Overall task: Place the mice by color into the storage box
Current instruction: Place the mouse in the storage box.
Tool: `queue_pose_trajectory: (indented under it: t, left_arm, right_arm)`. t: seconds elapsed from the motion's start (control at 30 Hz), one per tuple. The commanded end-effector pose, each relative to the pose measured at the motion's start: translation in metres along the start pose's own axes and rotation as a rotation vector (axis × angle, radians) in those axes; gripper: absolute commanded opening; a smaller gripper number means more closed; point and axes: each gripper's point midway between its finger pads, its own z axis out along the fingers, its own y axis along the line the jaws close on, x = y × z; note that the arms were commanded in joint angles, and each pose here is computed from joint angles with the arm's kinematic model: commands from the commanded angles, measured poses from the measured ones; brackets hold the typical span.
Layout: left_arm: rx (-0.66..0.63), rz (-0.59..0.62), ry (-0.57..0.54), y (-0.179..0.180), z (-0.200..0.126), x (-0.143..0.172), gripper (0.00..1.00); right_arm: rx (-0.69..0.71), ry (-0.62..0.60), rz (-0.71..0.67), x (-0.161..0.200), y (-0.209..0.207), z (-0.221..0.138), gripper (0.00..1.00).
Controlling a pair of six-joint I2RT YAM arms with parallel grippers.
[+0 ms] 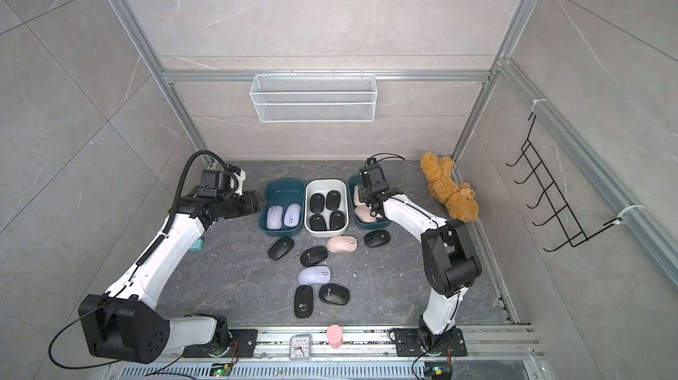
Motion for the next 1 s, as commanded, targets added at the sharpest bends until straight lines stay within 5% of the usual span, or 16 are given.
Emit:
queue_pose_trajectory:
  t: [0.0,0.7,0.97]
  left_arm:
    - [0.015,0.022,-0.055,-0.005,-0.004,-0.013,0.68]
    - [0.029,0.029,-0.081,-0.004,-0.002,-0.013,0.68]
    - [0.040,0.025,-0.094,-0.005,-0.007,-0.015,0.67]
  right_arm:
    - [-0.009,-0.069,0.024,-0.027,-0.002,0.014,0.52]
    - [0.031,-0.071,0.062,-0.029,-0.012,0.086,0.53]
    - [0.100,0.036,0.107,-0.008,-0.019,0.100,0.52]
